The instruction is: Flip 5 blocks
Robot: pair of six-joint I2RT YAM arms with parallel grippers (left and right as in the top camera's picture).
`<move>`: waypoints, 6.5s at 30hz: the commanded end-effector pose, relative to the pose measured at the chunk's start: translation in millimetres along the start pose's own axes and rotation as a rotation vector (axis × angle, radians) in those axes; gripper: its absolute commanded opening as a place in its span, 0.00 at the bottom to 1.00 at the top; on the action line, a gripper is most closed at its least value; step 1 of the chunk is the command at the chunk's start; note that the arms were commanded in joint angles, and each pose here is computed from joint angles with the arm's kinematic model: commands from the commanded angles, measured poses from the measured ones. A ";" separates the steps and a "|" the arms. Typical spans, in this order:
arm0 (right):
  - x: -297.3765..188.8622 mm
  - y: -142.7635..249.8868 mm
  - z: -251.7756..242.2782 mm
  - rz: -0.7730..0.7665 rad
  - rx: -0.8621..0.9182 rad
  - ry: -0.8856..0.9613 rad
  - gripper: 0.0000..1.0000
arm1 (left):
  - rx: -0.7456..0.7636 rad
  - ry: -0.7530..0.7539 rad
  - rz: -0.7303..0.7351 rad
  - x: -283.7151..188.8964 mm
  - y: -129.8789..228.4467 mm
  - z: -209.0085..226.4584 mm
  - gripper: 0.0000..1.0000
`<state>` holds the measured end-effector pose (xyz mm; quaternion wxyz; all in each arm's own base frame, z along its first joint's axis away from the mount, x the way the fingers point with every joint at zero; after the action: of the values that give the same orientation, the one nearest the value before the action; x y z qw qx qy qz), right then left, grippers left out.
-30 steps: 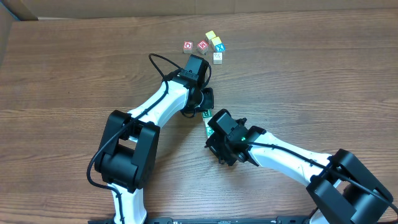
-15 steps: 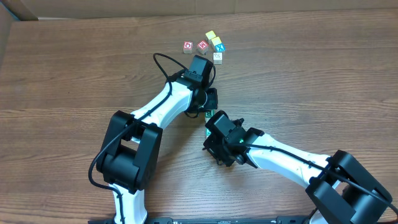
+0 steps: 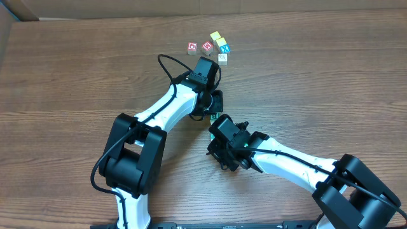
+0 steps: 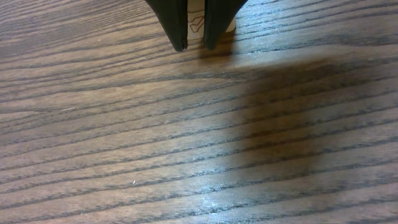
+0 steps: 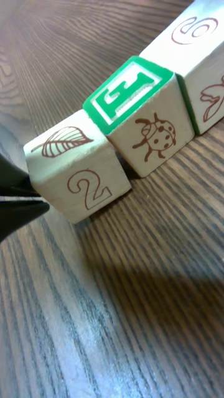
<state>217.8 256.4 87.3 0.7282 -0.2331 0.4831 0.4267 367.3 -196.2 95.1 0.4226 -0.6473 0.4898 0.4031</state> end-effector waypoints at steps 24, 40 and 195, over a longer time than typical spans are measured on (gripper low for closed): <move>-7.7 3.8 11.0 0.060 -0.131 -0.018 0.04 | -0.021 0.044 -0.065 -30.2 -41.1 -4.9 0.04; -78.6 -76.7 34.3 -0.054 -0.507 0.083 0.04 | -0.116 -0.221 0.129 -80.9 -32.8 44.0 0.04; -16.1 -78.7 31.3 -0.046 -0.695 0.118 0.04 | -0.186 -0.173 0.248 -5.4 29.6 47.9 0.04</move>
<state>289.4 234.7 94.5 0.5712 -0.5011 0.3533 0.5457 333.2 -159.3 86.4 0.3493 -0.5871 0.4957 0.5363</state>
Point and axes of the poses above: each gripper's point midway between its finger pads, its own x axis out along the fingers, its own z axis along the line the jaws close on, y = z × x, the point moved 8 cm from there along -x, back along the fingers, and after that the axes turned 9 degrees about -x, right-handed, at the moved point
